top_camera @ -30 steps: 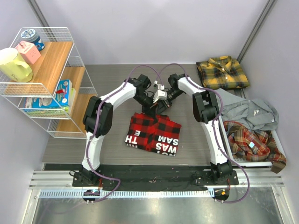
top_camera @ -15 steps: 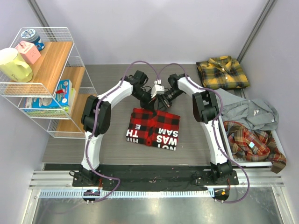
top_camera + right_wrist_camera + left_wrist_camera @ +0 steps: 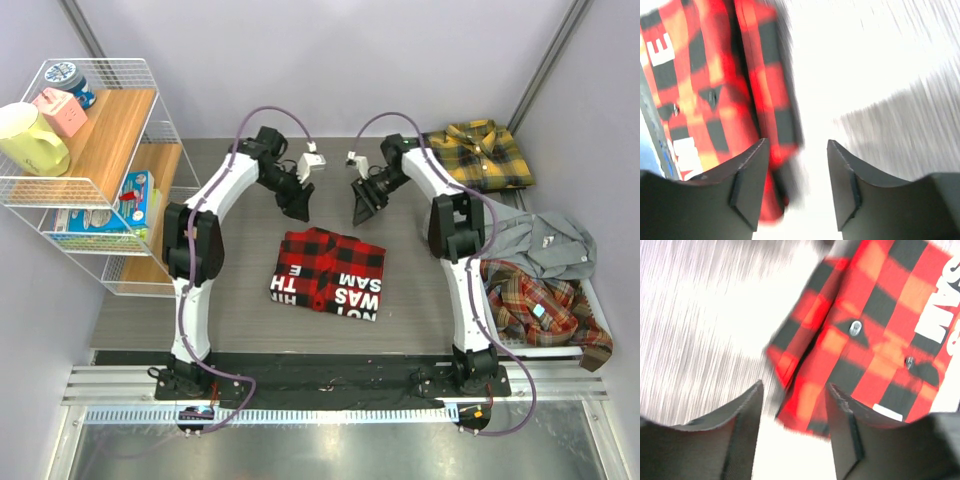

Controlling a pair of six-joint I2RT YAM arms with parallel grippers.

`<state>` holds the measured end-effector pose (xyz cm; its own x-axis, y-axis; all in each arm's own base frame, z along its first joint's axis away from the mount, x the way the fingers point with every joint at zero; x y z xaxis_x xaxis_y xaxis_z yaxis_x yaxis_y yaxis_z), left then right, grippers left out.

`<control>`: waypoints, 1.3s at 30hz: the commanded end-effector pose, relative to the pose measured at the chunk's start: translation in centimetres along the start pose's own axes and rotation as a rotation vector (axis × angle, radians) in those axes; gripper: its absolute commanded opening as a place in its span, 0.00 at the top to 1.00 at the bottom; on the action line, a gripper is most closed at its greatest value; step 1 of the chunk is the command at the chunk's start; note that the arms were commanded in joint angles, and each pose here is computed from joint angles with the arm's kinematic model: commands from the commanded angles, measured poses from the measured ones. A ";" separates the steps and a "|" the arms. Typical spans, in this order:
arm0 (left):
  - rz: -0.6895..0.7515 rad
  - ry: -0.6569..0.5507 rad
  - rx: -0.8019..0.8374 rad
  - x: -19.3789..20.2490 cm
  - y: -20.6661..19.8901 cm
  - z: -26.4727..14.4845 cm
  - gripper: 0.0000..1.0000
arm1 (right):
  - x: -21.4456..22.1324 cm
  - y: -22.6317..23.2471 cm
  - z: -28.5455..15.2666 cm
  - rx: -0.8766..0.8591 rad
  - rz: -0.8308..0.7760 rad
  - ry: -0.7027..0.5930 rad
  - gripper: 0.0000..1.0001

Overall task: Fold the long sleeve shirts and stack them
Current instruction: Fold the shirt

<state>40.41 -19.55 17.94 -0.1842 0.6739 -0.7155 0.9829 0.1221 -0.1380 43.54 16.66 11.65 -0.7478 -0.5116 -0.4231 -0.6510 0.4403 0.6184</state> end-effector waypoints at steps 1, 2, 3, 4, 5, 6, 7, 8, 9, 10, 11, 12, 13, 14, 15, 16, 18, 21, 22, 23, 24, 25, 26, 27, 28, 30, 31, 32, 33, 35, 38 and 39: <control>-0.077 0.096 0.083 2.0 -1.3 -1.3 0.45 | 1.9 3.2 -4.1 0.055 -0.029 0.056 0.41; -0.085 0.098 0.084 2.2 -1.2 -1.2 0.44 | 2.3 3.4 -4.0 0.051 -0.033 0.065 0.40; -0.090 0.104 0.087 2.3 -1.2 -1.2 0.44 | 2.7 3.6 -4.1 0.050 -0.029 0.074 0.40; -0.097 0.112 0.085 2.6 -1.0 -0.9 0.43 | 3.4 3.6 -3.8 0.040 -0.013 0.093 0.38; -0.105 0.121 0.079 2.8 -0.9 -0.7 0.43 | 3.7 3.7 -3.7 0.037 -0.011 0.100 0.37; -0.108 0.130 0.081 3.1 -0.8 -0.5 0.43 | 4.0 3.6 -3.6 0.035 -0.009 0.107 0.37; -0.116 0.140 0.085 3.5 -0.6 -0.1 0.42 | 4.3 3.4 -3.3 0.035 -0.005 0.115 0.36; -0.116 0.152 0.076 3.9 -0.4 0.2 0.42 | 4.5 3.2 -3.0 0.037 -0.002 0.122 0.35; -0.117 0.161 0.078 4.2 -0.3 0.4 0.42 | 4.7 3.0 -2.9 0.043 0.000 0.129 0.35; -0.119 0.170 0.077 4.4 -0.1 0.6 0.42 | 4.9 2.6 -2.5 0.042 0.004 0.139 0.36; -0.123 0.178 0.074 4.8 0.1 0.9 0.42 | 5.0 2.5 -2.1 0.043 -0.001 0.149 0.36; -0.125 0.189 0.075 5.2 0.1 1.1 0.42 | 5.1 2.2 -1.9 0.055 -0.004 0.161 0.35; -0.123 0.195 0.075 5.3 0.1 1.3 0.42 | 5.3 1.9 -1.5 0.052 -0.001 0.167 0.35; -0.124 0.199 0.076 5.5 0.2 1.3 0.42 | 5.3 1.8 -1.4 0.052 -0.003 0.169 0.36; -0.124 0.206 0.085 5.7 0.0 1.4 0.43 | 5.3 1.8 -1.3 0.048 -0.006 0.169 0.37; -0.123 0.210 0.089 5.8 0.0 1.4 0.45 | 5.3 1.9 -1.4 0.047 -0.007 0.171 0.38; -0.118 0.215 0.101 5.8 -0.3 1.2 0.50 | 5.3 2.3 -1.5 0.038 -0.018 0.172 0.42; -0.114 0.209 0.102 5.8 -0.5 0.6 0.72 | 5.6 2.8 -1.9 0.023 -0.035 0.177 0.58; -0.118 0.206 0.102 5.8 -0.6 0.4 0.83 | 5.5 3.1 -2.0 0.016 -0.041 0.172 0.70; -0.122 0.197 0.100 5.8 -0.5 0.1 0.88 | 5.3 3.4 -2.2 0.012 -0.047 0.164 0.77; -0.120 0.185 0.095 5.5 -0.5 -0.3 0.93 | 5.1 3.6 -2.4 0.011 -0.051 0.158 0.86; -0.123 0.179 0.095 5.3 -0.6 -0.6 0.98 | 4.4 3.9 -2.9 0.024 -0.054 0.140 0.99; -0.120 0.157 0.083 4.9 -0.3 -1.3 1.00 | 3.9 4.3 -3.5 0.035 -0.066 0.124 0.99; -0.131 0.147 0.076 4.6 -0.2 -1.7 1.00 | 3.5 4.6 -3.9 0.044 -0.068 0.112 0.99; -0.141 0.142 0.077 4.5 -0.3 -2.1 1.00 | 2.8 5.0 -4.4 0.056 -0.085 0.092 0.99; -0.140 0.133 0.054 4.2 0.2 -2.9 1.00 | 2.1 5.5 -5.3 0.087 -0.108 0.074 0.99; -0.138 0.135 0.047 4.1 0.3 -3.0 1.00 | 2.2 5.3 -5.5 0.099 -0.106 0.076 0.99; -0.135 0.141 0.036 4.2 0.6 -3.1 1.00 | 2.3 5.0 -5.6 0.116 -0.105 0.086 0.99; -0.138 0.147 0.028 4.3 0.8 -3.1 1.00 | 2.6 4.4 -5.3 0.121 -0.096 0.099 0.99; -0.152 0.176 0.010 5.3 1.6 -2.6 1.00 | 2.8 3.4 -4.9 0.152 -0.078 0.122 0.99; -0.201 0.206 -0.029 7.1 3.2 -1.4 1.00 | 2.5 1.2 -3.9 0.202 -0.061 0.108 0.99; -0.206 0.229 -0.054 7.5 3.7 -1.4 1.00 | 2.1 0.2 -3.8 0.252 -0.055 0.091 0.99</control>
<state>40.62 -14.70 14.17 -0.3440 0.7584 -0.5536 0.9334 0.2120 -0.2895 39.83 13.96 13.87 -0.6909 -0.6209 -0.3703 -0.7068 0.4723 0.5267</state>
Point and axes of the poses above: each gripper's point midway between its finger pads, its own z axis out along the fingers, its own y axis along the line the jaws close on, x = y × z, the point moved 9 cm from there along -z, back along the fingers, and after that the axes turned 9 degrees about z, right-handed, at the moved point
